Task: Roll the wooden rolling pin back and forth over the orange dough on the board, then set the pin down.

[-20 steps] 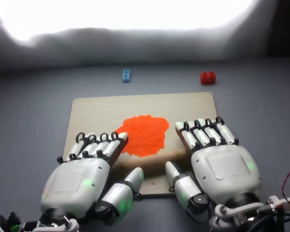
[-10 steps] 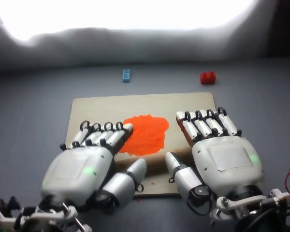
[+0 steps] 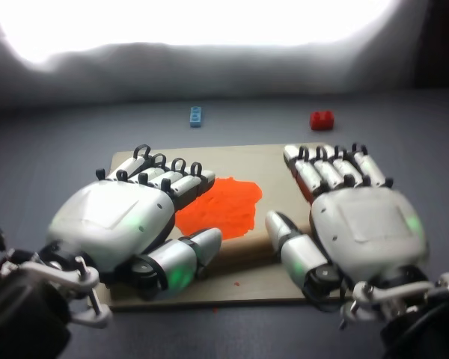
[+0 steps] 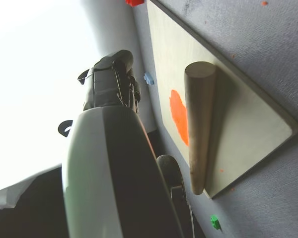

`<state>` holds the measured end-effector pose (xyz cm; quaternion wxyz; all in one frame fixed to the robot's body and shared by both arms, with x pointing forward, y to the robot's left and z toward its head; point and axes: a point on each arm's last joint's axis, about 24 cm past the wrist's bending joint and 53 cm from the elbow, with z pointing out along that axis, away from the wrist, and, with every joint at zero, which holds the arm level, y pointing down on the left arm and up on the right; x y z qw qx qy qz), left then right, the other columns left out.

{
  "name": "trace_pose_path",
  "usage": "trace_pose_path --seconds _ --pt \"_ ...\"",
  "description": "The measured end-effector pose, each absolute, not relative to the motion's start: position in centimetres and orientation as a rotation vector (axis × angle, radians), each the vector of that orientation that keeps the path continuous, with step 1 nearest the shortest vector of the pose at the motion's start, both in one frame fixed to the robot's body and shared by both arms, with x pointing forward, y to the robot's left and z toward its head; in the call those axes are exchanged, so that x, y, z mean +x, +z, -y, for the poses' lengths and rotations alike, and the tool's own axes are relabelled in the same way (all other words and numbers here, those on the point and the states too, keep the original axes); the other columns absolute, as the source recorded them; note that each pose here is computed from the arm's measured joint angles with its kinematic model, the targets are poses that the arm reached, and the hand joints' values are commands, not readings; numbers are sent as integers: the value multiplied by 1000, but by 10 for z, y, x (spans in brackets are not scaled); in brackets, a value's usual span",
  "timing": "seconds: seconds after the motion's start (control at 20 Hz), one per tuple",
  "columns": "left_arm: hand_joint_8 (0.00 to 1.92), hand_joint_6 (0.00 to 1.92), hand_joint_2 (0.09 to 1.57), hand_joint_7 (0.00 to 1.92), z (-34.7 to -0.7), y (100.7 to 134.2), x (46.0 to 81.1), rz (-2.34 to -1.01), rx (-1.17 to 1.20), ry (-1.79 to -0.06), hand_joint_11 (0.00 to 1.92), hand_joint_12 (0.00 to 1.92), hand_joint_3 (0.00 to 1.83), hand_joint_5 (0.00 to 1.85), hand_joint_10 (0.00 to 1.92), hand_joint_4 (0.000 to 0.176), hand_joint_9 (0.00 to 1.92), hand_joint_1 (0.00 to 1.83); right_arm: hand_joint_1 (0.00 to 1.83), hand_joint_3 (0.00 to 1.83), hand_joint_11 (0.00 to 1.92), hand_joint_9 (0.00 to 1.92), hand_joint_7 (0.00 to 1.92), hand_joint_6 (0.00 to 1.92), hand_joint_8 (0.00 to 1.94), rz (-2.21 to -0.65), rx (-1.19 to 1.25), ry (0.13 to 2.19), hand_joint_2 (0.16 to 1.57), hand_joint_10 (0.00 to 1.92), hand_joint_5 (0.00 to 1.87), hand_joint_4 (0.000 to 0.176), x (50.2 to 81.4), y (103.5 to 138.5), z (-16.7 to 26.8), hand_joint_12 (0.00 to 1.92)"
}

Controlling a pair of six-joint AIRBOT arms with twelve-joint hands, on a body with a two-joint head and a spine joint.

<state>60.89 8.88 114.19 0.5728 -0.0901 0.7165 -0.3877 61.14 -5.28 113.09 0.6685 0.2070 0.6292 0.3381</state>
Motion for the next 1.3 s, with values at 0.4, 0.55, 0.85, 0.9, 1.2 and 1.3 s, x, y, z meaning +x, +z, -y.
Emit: trace_pose_path --seconds 0.4,0.55,0.85,0.9,1.2,1.3 --pt "9 8 1474 326 -50 1165 585 -1833 47 -1007 0 511 0 289 14 0 275 0 0 0 0 311 320 30 22 -1355 472 766 1443 51 211 0 630 1171 76 952" --pt "49 29 1463 481 -38 1170 569 -1884 94 -1048 0 828 0 371 69 0 418 0 0 0 0 391 522 342 126 -1364 456 794 1453 398 364 0 635 1181 77 1317" --pt "1144 872 1465 410 -13 1187 544 -1880 157 -1121 91 1629 1 402 1338 0 341 0 0 3 215 509 657 1089 1060 -1361 446 832 1477 1352 563 0 649 1203 86 1840" --pt "1292 1078 1472 433 -11 1187 542 -1883 164 -1127 177 1722 1 410 1486 0 368 0 0 4 329 591 736 1119 1096 -1360 442 834 1483 1409 616 0 651 1206 87 1871" --pt "1755 1899 1524 555 -9 1192 542 -1872 176 -1129 476 1916 9 372 1823 77 570 542 0 6 571 652 784 1391 1429 -1438 415 890 1527 1637 666 0 655 1203 79 1921" --pt "1813 1920 1520 584 -8 1196 543 -1863 176 -1134 488 1921 1 378 1917 79 582 579 0 4 595 660 797 1482 1515 -1430 413 907 1538 1691 665 0 656 1208 76 1921"
